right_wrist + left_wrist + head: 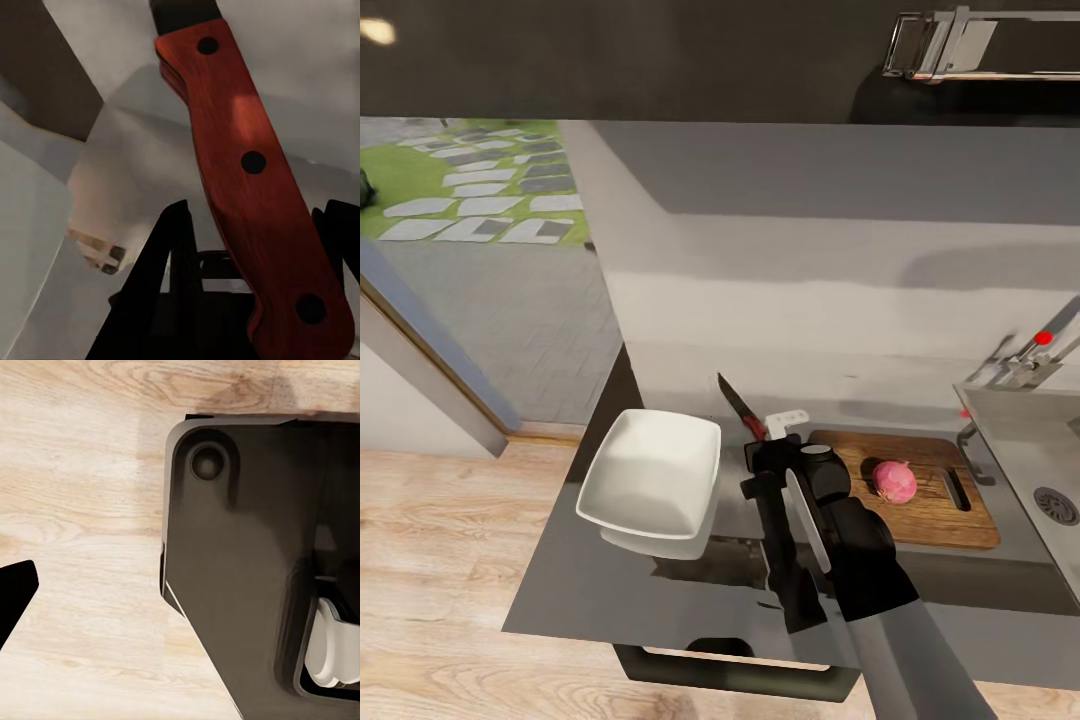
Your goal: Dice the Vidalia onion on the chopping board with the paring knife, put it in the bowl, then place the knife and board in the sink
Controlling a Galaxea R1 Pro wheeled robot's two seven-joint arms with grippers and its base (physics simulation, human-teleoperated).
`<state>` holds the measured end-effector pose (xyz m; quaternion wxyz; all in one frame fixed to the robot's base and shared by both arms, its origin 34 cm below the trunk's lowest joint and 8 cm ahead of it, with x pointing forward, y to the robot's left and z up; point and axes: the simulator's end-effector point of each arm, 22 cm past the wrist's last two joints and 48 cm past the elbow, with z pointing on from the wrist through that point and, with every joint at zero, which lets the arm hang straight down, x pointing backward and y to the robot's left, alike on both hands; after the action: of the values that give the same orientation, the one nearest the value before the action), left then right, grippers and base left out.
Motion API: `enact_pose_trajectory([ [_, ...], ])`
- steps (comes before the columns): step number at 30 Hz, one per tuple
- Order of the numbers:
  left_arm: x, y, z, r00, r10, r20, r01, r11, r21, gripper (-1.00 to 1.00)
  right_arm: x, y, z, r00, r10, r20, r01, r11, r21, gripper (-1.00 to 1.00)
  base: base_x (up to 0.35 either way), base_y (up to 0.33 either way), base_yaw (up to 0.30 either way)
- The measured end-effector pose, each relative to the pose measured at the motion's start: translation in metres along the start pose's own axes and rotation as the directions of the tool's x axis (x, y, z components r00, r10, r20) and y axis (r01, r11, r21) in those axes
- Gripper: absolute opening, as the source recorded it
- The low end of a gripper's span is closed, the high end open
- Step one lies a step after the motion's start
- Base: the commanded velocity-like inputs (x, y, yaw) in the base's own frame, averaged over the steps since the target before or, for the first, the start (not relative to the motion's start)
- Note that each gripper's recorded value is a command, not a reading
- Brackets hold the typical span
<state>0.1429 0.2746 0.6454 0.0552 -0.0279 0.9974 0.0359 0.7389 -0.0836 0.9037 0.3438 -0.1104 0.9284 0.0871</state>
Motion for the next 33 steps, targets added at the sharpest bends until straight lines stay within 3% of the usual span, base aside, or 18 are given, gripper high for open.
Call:
enact_pose_trajectory([
  [13, -0.004, 0.000, 0.000, 1.000, -0.001, 0.010, 0.001, 1.000, 0.000, 1.00, 0.001, 0.003, -0.001, 1.000, 0.005, -0.007, -0.005, 1.000, -0.008, -1.00, 0.000, 0.000, 0.000],
  [33, -0.015, -0.001, 0.000, 0.999, -0.002, 0.041, 0.002, 1.000, 0.002, 1.00, -0.017, 0.003, -0.016, 1.000, -0.005, 0.030, 0.005, 1.000, 0.000, -1.00, 0.000, 0.000, 0.000],
])
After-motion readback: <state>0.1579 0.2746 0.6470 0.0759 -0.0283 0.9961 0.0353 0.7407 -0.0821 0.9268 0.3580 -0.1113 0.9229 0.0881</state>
